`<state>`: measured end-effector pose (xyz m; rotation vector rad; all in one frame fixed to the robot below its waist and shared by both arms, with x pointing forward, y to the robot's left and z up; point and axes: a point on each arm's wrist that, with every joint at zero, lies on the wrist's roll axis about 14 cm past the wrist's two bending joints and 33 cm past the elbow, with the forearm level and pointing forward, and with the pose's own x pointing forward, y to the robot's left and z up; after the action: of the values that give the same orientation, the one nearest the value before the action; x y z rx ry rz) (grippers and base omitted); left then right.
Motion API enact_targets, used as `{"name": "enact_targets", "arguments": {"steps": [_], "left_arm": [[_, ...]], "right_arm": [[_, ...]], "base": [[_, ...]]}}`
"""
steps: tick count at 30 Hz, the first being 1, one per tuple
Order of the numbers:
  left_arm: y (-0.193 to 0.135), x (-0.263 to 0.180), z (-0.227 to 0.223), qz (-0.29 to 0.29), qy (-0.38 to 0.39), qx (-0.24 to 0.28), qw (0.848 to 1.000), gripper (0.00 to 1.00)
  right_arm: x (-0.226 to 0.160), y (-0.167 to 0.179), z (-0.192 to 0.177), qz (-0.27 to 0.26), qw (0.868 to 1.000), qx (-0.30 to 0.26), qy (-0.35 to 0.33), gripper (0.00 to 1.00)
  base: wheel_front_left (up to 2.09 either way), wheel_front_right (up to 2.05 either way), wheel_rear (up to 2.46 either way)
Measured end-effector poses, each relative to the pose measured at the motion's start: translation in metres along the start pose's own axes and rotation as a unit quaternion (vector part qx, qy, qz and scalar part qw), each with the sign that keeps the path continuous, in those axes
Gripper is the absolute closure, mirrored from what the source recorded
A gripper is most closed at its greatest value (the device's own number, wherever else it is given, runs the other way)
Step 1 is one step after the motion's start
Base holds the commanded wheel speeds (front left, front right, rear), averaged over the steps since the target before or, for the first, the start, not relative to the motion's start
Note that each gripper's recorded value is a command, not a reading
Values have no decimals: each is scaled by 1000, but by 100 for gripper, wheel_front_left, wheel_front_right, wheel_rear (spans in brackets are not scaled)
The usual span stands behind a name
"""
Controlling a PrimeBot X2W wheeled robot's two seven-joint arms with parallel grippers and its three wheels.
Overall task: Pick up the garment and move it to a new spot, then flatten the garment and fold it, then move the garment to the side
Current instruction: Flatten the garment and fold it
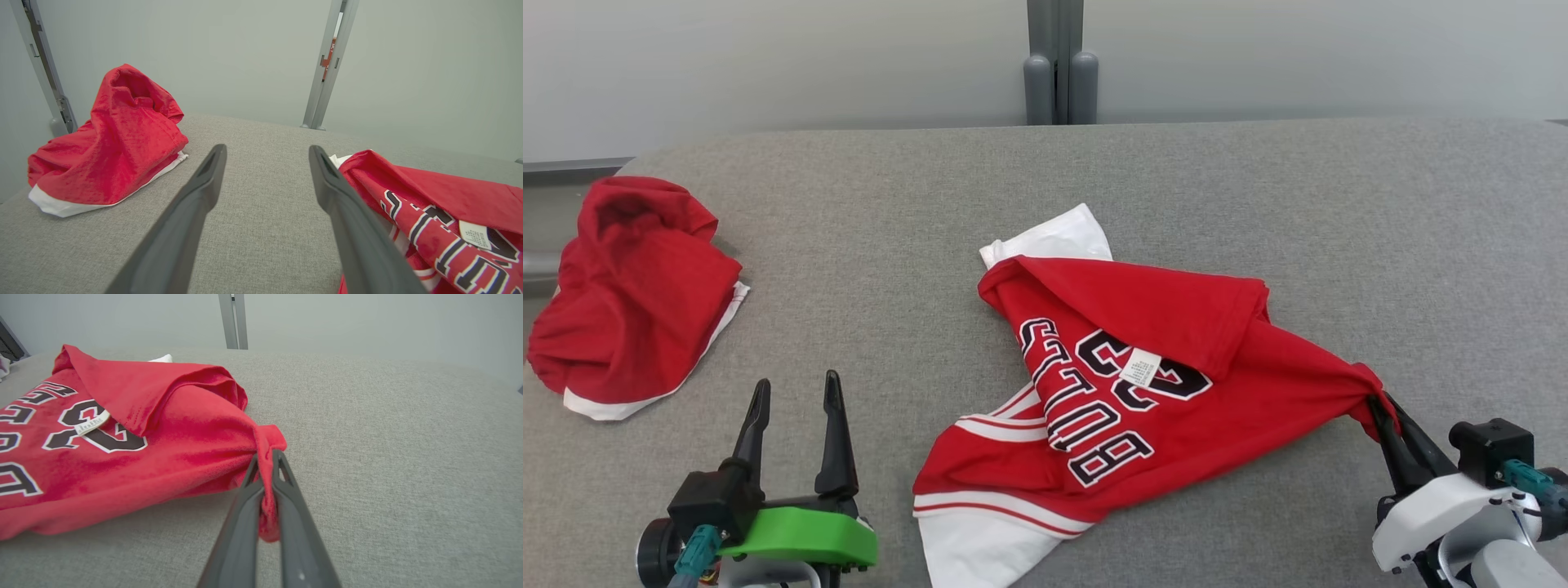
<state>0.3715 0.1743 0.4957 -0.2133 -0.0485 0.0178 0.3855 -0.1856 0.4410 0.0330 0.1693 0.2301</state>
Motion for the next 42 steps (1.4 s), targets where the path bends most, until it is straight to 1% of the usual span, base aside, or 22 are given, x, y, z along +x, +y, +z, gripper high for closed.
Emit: {"name": "enact_targets", "arguments": {"steps": [8, 13, 17, 23, 27, 28, 29, 30, 34, 37, 39, 42], "left_arm": [[1, -3, 1, 2, -1, 0, 1000, 0], [2, -5, -1, 3, 1, 0, 1000, 0], [1, -5, -2, 1, 3, 0, 1000, 0], [11, -6, -2, 16, 4, 2, 1000, 0], [18, -8, -2, 26, 6, 3, 1000, 0], [19, -8, -2, 28, 6, 3, 1000, 0], [20, -9, -3, 30, 7, 3, 1000, 0], [21, -9, -3, 31, 8, 3, 999, 0], [22, -10, -3, 35, 7, -1, 999, 0], [20, -9, -2, 33, 5, -1, 999, 0], [17, -7, -2, 29, 4, -2, 1000, 0], [13, -5, 0, 22, 1, -3, 1000, 0]], "right_arm": [[-16, -1, -1, -7, 1000, 9, -5, 100], [-15, 5, 6, 4, 1000, 3, -17, 100], [5, 21, 22, 32, 999, -6, -36, 100], [48, 57, 39, 88, 995, -24, -46, 100], [70, 75, 33, 108, 993, -25, -26, 100], [75, 78, 30, 111, 993, -26, -18, 97], [79, 80, 27, 113, 993, -27, -11, 35], [82, 82, 24, 113, 993, -27, -5, 0], [86, 87, 12, 116, 993, -24, 18, 0], [86, 88, 25, 115, 993, -17, -3, 0], [83, 82, 38, 108, 994, -14, -24, 0], [68, 73, 38, 100, 994, -11, -32, 0]], "base": [[0, 0, 0], [0, 0, 0], [0, 0, 0], [0, 0, 0], [0, 0, 0], [0, 0, 0], [0, 0, 0], [0, 0, 0], [0, 0, 0], [0, 0, 0], [0, 0, 0], [0, 0, 0]]}}
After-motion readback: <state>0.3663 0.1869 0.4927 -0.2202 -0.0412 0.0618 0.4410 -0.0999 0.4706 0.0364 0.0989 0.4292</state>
